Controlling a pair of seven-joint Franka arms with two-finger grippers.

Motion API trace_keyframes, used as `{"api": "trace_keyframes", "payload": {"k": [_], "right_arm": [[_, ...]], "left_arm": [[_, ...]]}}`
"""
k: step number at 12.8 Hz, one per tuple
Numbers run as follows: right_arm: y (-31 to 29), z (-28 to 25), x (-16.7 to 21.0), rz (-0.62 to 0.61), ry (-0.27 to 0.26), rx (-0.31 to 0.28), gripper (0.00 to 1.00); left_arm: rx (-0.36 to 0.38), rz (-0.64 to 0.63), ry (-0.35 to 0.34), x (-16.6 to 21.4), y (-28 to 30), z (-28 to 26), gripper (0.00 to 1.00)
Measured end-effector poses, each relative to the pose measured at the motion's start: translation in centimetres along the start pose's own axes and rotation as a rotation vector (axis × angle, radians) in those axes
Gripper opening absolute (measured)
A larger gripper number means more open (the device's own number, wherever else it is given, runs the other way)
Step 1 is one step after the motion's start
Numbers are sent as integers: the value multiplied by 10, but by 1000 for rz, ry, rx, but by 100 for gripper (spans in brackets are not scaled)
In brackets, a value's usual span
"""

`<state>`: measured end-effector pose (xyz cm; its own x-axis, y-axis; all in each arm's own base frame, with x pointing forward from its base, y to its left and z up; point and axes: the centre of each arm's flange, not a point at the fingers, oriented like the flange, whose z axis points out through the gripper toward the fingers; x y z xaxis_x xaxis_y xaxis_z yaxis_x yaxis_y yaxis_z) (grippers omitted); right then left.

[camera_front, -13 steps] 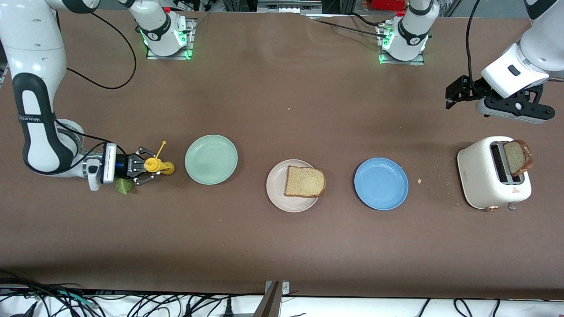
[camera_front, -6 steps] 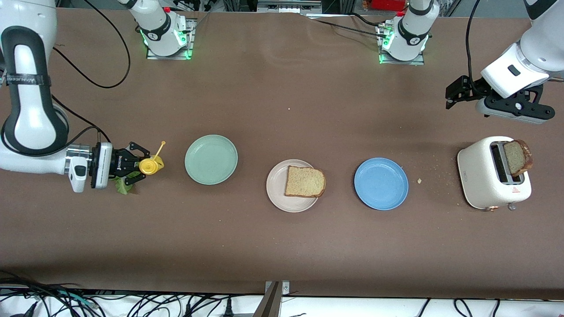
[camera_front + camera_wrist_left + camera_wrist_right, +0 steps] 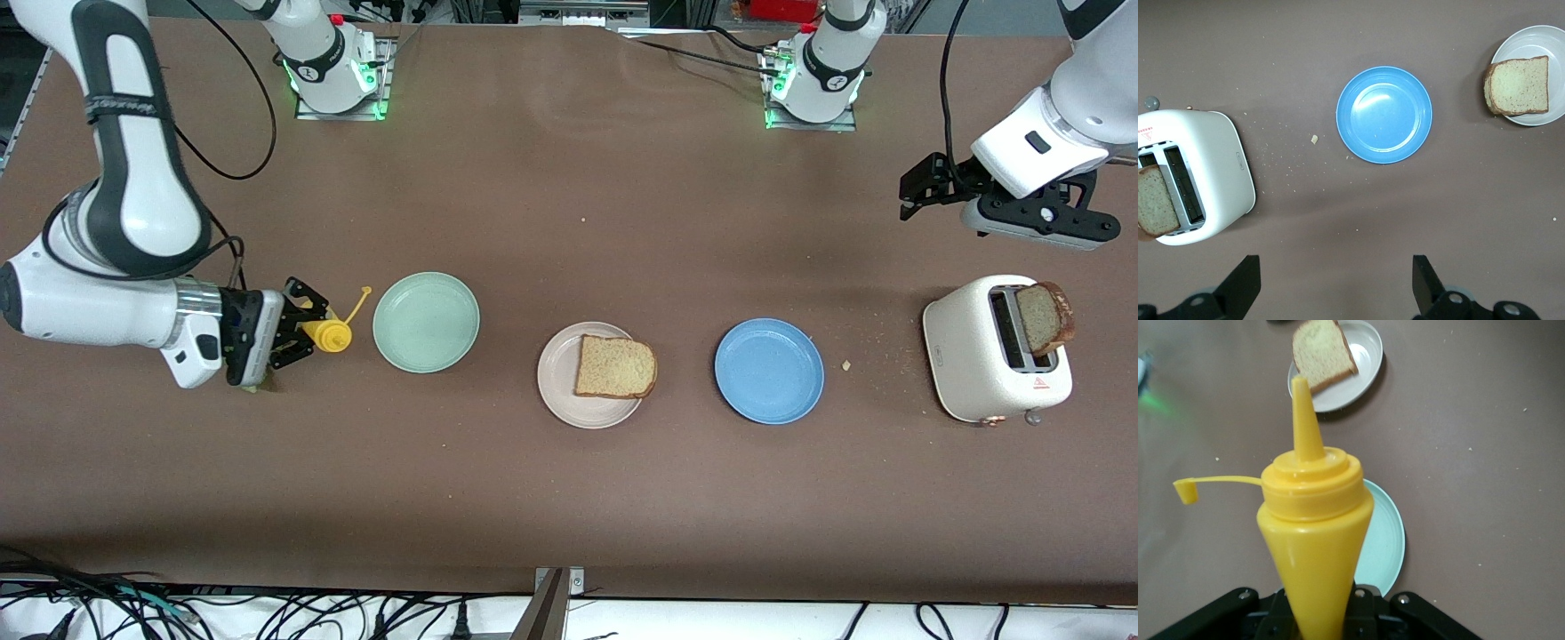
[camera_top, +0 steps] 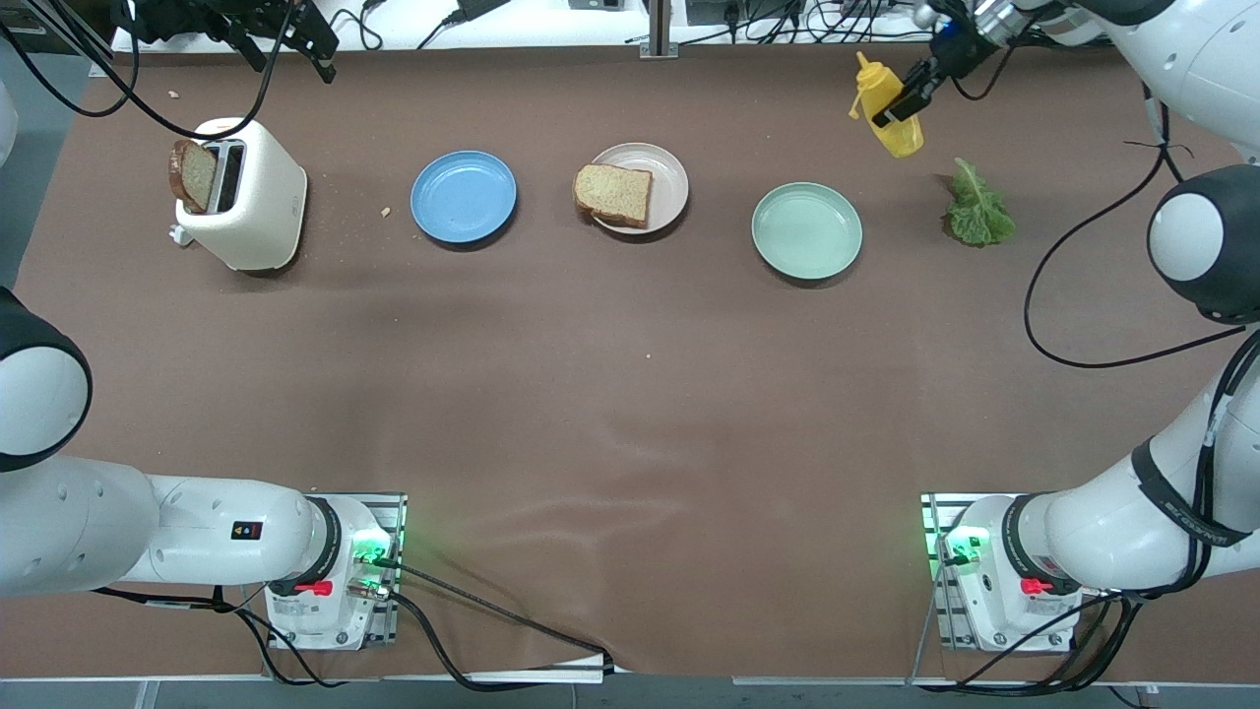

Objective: Make sandwich in beige plate with both arms
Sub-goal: 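Carry the mustard bottle over the bread on the beige plate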

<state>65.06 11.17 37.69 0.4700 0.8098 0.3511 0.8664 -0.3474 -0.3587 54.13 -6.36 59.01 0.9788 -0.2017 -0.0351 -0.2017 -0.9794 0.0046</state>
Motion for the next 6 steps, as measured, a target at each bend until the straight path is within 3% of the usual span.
{"api": "trace_keyframes", "payload": {"k": [6], "right_arm": [[-65,41,96,-61,-268,-182,11]], "left_arm": [[0,-4,0,0,-1,0,100]]}}
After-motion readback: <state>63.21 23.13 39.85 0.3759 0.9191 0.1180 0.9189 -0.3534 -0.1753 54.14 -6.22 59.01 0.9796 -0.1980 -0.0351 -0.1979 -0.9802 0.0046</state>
